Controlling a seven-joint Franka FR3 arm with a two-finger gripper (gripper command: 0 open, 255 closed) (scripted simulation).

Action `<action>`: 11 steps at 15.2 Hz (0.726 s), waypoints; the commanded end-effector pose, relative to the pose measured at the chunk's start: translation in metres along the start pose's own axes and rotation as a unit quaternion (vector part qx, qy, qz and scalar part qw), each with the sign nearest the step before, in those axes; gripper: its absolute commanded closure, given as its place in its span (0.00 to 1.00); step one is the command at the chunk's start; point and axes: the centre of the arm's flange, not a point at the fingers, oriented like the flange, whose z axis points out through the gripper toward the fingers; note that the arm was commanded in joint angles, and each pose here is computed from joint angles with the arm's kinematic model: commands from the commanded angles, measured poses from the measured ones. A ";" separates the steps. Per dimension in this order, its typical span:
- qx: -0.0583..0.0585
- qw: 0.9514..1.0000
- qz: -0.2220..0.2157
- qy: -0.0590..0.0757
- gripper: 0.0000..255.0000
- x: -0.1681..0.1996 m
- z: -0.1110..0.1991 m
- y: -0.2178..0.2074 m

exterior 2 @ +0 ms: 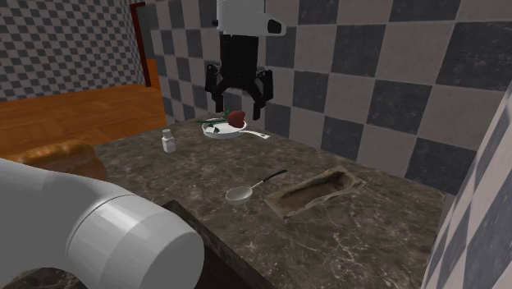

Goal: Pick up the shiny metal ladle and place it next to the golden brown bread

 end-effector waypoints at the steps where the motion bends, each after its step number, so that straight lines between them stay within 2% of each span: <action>1: 0.000 1.000 0.000 0.000 0.00 0.000 0.000 0.000; 11: 0.021 0.997 0.079 0.014 0.00 0.066 0.112 0.010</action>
